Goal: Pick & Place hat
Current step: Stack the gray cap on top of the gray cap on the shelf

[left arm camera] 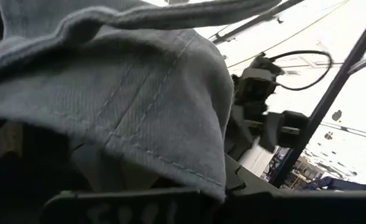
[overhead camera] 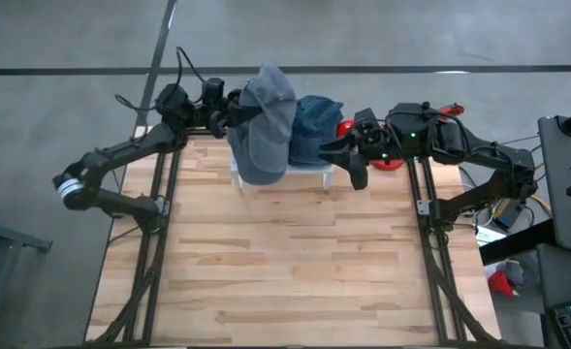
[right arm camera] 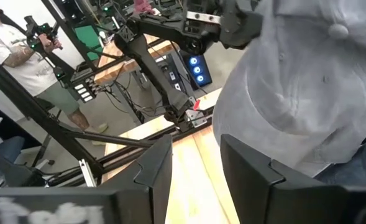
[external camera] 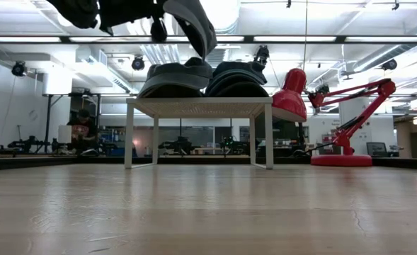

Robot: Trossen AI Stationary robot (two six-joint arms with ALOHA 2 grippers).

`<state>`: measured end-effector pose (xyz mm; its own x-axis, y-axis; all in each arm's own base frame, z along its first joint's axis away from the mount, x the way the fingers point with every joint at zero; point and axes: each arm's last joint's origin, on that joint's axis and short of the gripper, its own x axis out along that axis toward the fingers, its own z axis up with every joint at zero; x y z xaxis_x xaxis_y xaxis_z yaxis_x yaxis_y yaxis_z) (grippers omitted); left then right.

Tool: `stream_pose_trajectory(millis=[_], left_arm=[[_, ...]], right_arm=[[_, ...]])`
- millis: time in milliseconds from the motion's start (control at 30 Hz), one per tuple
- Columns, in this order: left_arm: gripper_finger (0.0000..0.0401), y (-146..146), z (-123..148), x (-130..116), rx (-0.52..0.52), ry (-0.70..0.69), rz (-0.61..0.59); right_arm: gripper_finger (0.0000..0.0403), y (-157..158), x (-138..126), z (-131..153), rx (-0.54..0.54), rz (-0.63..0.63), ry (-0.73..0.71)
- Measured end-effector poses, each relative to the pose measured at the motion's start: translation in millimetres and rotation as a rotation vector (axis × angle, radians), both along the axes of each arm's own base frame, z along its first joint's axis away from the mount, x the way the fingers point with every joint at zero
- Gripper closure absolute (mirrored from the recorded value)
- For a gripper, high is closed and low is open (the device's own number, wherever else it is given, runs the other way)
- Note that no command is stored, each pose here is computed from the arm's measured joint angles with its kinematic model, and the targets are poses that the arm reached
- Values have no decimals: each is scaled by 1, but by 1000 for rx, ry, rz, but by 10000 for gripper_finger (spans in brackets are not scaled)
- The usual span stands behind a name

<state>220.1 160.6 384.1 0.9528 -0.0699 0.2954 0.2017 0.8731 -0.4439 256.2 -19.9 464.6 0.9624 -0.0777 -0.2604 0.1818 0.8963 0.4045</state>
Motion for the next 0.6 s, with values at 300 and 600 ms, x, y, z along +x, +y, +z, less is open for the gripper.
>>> stream_pose_trajectory(millis=[300, 600], left_arm=[[401, 1, -1, 1, -26, -55, 0], [401, 1, -26, -1, -115, 9, -6]], right_arm=[[274, 0, 0, 0, 0, 0, 0], [280, -1, 0, 0, -6, -26, 0]])
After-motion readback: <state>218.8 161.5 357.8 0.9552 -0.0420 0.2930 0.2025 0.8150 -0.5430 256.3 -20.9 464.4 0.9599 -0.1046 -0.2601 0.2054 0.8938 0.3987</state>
